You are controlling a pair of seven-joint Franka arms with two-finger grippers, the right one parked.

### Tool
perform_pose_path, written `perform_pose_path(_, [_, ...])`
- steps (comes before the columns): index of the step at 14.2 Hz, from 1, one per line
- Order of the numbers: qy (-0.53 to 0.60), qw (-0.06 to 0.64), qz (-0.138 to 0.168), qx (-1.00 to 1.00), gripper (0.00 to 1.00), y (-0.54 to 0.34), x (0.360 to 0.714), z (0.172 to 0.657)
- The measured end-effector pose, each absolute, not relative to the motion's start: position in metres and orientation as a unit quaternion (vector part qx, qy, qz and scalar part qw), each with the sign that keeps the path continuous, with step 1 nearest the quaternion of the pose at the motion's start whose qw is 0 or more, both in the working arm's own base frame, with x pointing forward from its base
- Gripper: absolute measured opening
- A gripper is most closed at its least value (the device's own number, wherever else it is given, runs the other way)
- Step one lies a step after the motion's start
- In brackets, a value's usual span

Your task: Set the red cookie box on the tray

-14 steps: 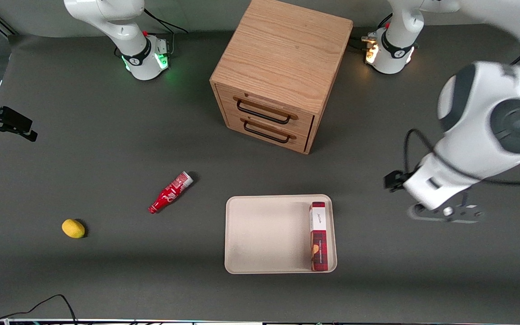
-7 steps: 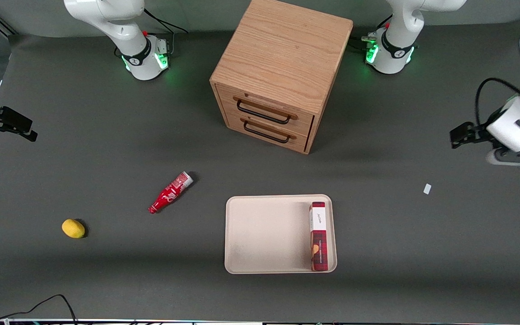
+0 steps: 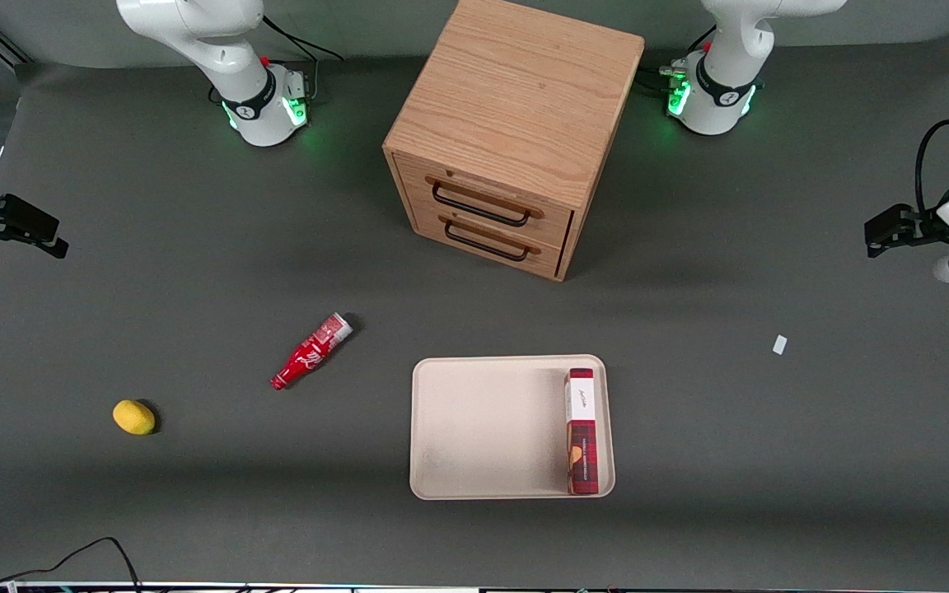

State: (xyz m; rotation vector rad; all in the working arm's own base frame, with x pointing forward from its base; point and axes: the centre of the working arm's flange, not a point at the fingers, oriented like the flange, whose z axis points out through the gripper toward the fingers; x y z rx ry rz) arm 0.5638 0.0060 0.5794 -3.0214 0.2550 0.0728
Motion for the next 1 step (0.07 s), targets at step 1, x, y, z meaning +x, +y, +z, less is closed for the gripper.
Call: perform_pose_path(1, [0.085,0.054,0.026,-0.995,1.00,0.0051,0.5641,0.5800])
